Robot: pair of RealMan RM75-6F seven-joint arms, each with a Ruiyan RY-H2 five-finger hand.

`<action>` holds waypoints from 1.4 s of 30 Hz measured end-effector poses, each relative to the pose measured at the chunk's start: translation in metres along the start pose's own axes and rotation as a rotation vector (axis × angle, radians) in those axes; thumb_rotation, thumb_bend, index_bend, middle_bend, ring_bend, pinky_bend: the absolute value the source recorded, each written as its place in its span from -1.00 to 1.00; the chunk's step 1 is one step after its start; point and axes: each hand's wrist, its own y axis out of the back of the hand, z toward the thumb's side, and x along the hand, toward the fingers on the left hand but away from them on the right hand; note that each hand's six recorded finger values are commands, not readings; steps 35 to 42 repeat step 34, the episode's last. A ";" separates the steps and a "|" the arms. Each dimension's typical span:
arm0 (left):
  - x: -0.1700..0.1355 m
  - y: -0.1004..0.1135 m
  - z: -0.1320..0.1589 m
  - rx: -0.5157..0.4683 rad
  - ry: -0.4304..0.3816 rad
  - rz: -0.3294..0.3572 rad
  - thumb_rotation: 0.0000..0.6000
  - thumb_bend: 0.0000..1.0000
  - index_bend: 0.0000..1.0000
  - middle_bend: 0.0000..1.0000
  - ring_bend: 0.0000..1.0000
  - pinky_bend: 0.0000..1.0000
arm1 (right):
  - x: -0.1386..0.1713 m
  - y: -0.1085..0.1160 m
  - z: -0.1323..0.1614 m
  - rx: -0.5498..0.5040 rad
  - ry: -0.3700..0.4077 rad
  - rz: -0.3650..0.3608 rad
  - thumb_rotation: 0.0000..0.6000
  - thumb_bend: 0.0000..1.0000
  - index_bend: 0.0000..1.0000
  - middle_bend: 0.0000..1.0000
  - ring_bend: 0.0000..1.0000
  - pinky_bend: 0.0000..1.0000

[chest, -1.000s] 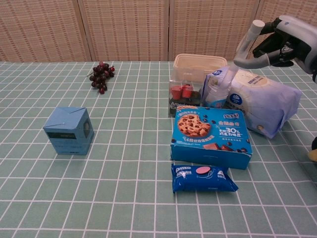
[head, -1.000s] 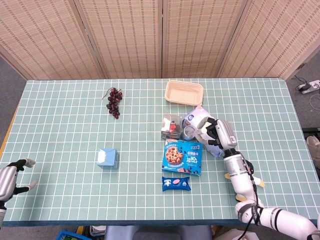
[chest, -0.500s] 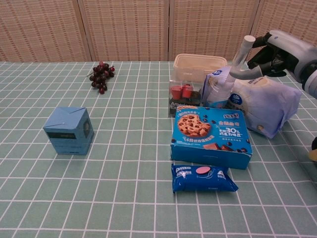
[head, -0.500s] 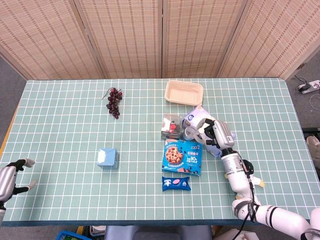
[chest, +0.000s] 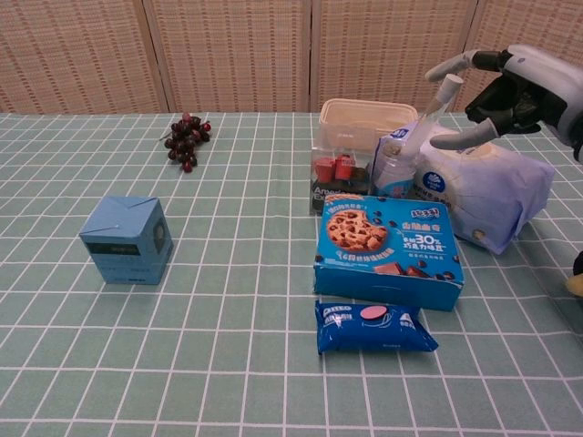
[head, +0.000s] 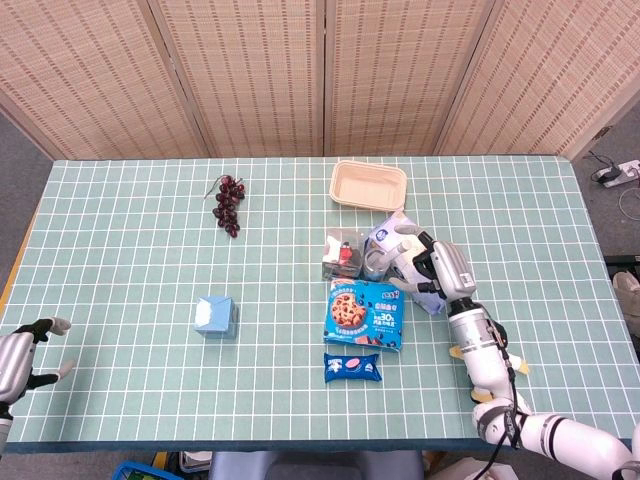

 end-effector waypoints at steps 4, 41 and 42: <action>0.000 -0.001 0.000 0.004 0.000 -0.002 1.00 -0.56 -0.12 -0.19 -0.17 0.17 | 0.014 0.019 0.004 0.062 0.034 -0.048 1.00 -1.00 -0.52 1.00 1.00 1.00; -0.006 0.010 0.011 -0.005 -0.046 0.106 1.00 -0.56 -0.10 -0.19 -0.17 0.17 | 0.185 0.119 -0.065 0.676 -0.222 -0.113 1.00 -0.74 -0.04 0.19 0.18 0.41; -0.006 0.010 0.011 -0.005 -0.046 0.106 1.00 -0.56 -0.10 -0.19 -0.17 0.17 | 0.185 0.119 -0.065 0.676 -0.222 -0.113 1.00 -0.74 -0.04 0.19 0.18 0.41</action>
